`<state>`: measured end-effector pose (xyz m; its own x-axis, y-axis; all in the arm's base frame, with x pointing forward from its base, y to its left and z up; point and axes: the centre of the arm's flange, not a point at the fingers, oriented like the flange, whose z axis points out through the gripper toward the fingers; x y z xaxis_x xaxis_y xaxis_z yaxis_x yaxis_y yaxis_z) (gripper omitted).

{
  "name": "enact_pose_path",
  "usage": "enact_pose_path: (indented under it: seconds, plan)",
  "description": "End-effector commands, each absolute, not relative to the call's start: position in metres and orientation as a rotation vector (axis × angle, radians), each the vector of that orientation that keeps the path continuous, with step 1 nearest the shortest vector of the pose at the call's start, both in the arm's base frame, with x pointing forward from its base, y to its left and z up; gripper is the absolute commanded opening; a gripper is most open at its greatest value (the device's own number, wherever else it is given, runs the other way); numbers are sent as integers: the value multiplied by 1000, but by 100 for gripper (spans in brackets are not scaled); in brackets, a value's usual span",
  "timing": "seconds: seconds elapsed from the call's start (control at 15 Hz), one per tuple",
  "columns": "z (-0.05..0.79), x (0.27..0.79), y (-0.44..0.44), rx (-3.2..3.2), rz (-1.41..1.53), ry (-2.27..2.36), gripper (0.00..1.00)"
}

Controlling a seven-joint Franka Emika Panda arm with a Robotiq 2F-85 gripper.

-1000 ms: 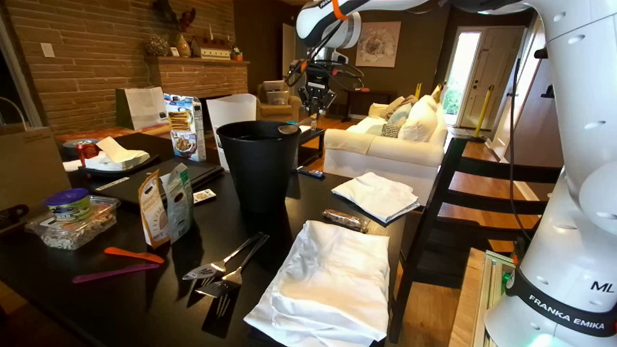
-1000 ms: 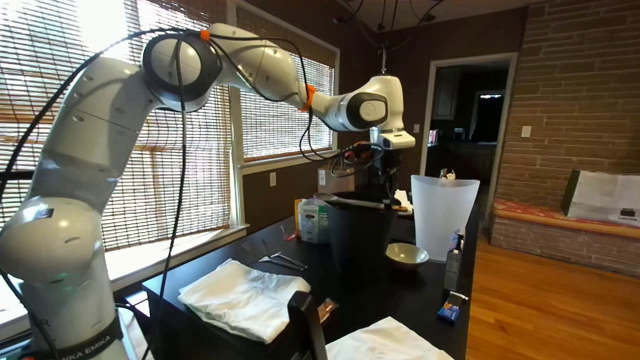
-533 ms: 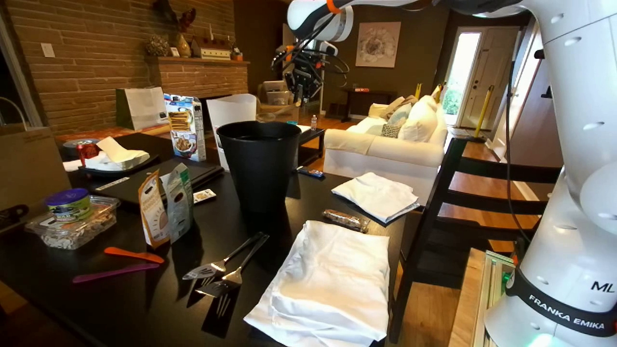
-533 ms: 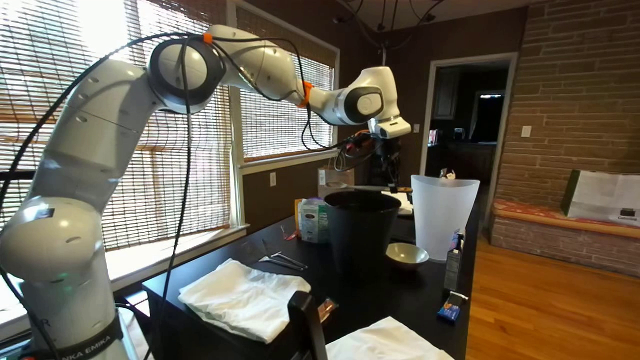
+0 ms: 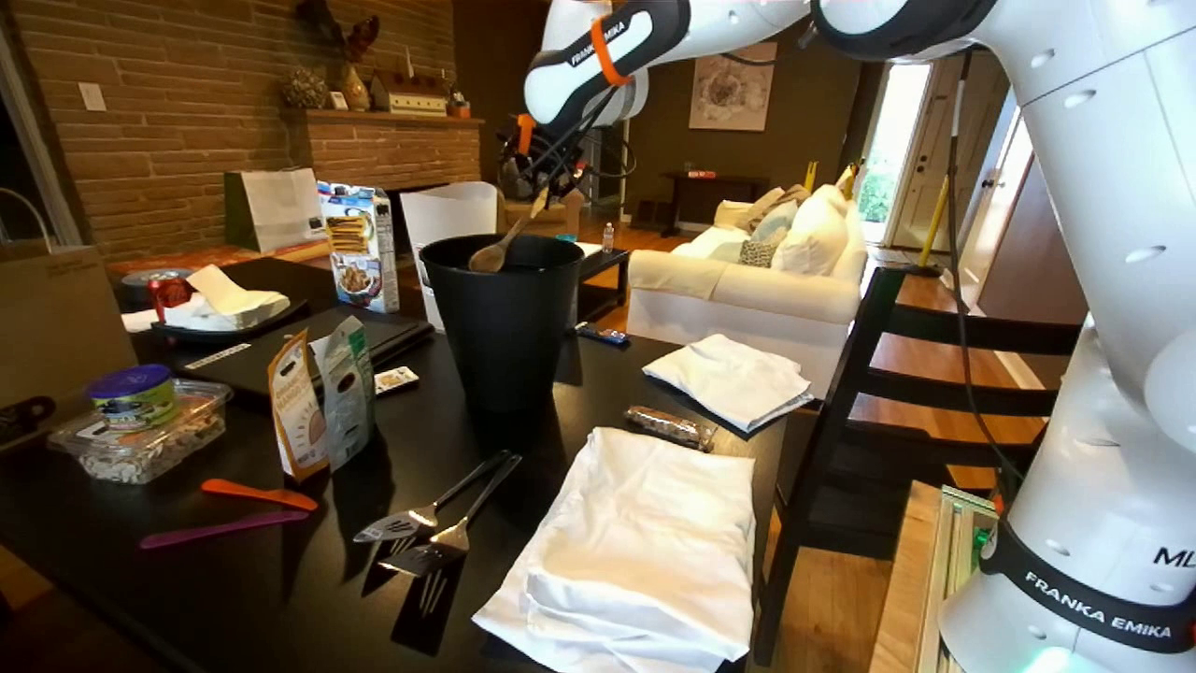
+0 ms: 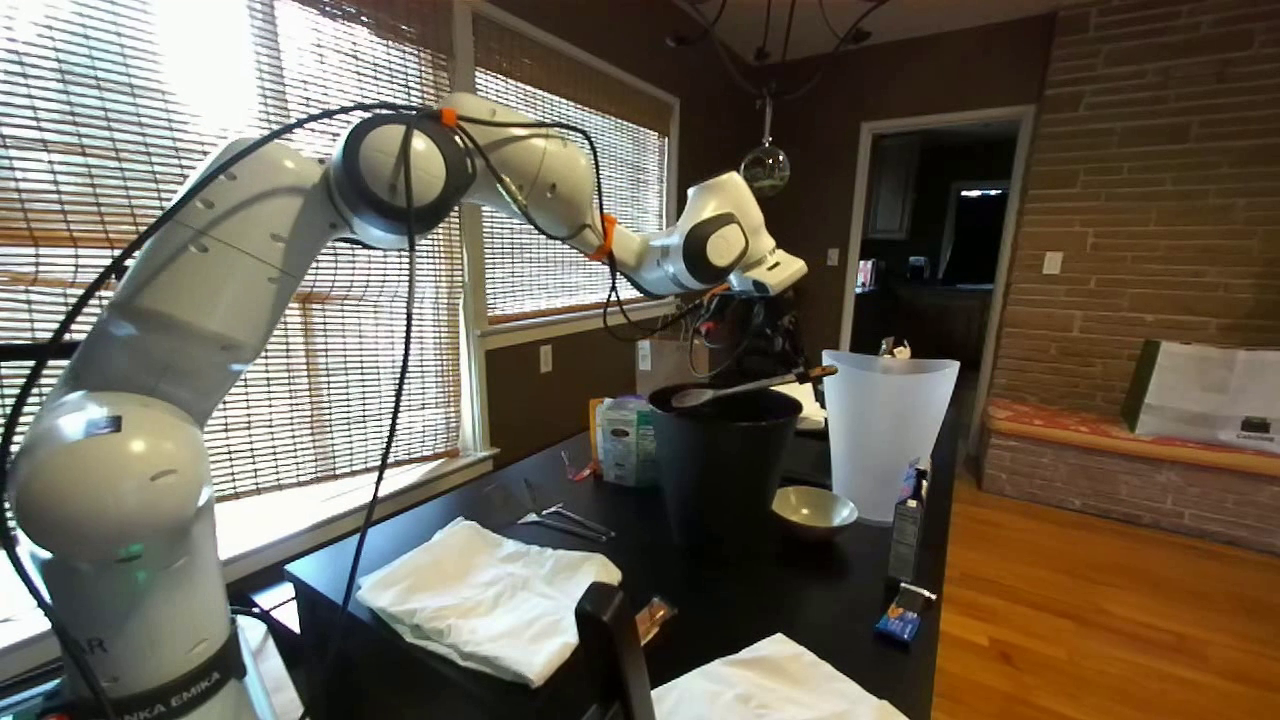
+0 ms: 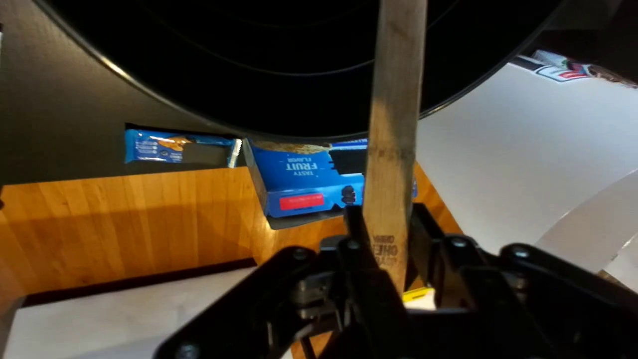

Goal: Put the wooden spoon in the bin

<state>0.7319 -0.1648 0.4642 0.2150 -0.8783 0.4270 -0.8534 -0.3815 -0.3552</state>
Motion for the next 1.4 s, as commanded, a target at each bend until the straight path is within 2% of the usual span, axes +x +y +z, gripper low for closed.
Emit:
enact_pose_path:
  seconds: [0.0, 0.47, 0.6, 0.67, 1.0, 1.07, 1.33]
  plan:
    - [447, 744, -144, -2450, -1089, 1651, 7]
    - [410, 755, -119, -2568, -1326, 1506, 7]
    - [410, 758, -117, -2607, -1298, 1507, 7]
    - [410, 759, -122, -2595, -1269, 1496, 26]
    - [407, 759, -121, -2607, -1271, 1493, 26]
    - [404, 760, -120, -2603, -1278, 1512, 7]
    - [386, 765, -115, -2662, -1282, 1477, 7]
